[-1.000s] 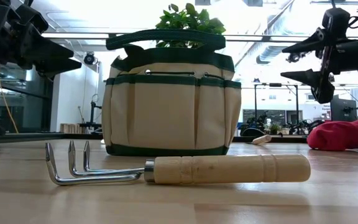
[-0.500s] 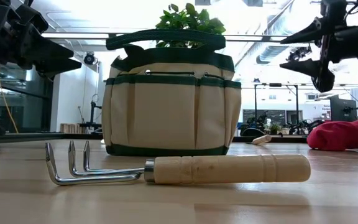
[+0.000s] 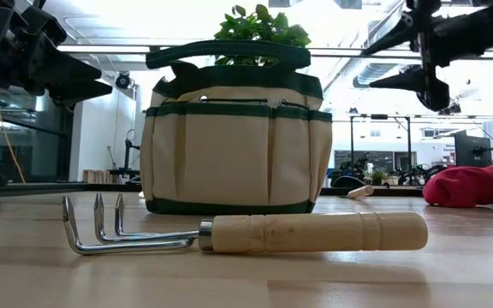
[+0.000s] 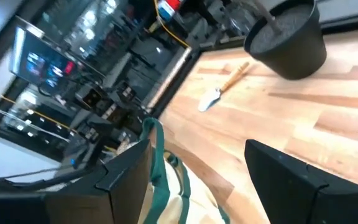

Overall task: Pick & Place Garden tools in Gardening bag
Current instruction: Put the right green shear scissors into the gardening bag

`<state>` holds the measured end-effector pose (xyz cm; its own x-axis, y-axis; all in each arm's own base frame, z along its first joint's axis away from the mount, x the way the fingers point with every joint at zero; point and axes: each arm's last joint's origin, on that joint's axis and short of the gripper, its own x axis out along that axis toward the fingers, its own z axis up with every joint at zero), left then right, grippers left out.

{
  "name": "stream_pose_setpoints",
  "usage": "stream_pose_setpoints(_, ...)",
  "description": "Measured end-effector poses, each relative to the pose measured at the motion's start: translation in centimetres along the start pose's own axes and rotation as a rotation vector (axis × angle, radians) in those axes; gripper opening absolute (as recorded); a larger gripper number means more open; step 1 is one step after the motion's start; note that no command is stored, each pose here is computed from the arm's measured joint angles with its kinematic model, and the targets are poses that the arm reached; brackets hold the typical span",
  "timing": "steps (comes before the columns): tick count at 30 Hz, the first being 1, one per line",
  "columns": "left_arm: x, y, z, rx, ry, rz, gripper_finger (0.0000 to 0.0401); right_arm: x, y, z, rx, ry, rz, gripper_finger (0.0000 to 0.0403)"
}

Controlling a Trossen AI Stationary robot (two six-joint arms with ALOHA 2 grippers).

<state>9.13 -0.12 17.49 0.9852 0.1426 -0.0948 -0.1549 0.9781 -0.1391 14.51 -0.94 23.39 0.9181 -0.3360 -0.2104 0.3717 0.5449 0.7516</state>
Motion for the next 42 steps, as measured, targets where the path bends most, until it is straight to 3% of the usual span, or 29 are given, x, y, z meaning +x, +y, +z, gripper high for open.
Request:
stream_pose_setpoints(14, 0.0, 0.0, 0.0, 0.000, 0.000, 0.000, 0.0213, 1.3, 4.7, -0.1, -0.033, 0.206, -0.077, 0.0252)
stream_pose_setpoints(23, 0.0, 0.0, 0.0, 0.000, 0.000, 0.000, 0.0213, 1.1, 5.1, -2.6, 0.115, 0.450, -0.162, 0.0252)
stream_pose_setpoints(35, 0.0, 0.0, 0.0, -0.001, -0.001, 0.000, 0.0213, 0.4, 4.1, -6.8, 0.362, 0.828, -0.456, 0.0252)
stream_pose_setpoints(42, 0.0, 0.0, 0.0, 0.000, 0.000, 0.000, 0.0213, -0.4, 3.3, -8.0, 0.527, 0.883, -0.705, 0.0252)
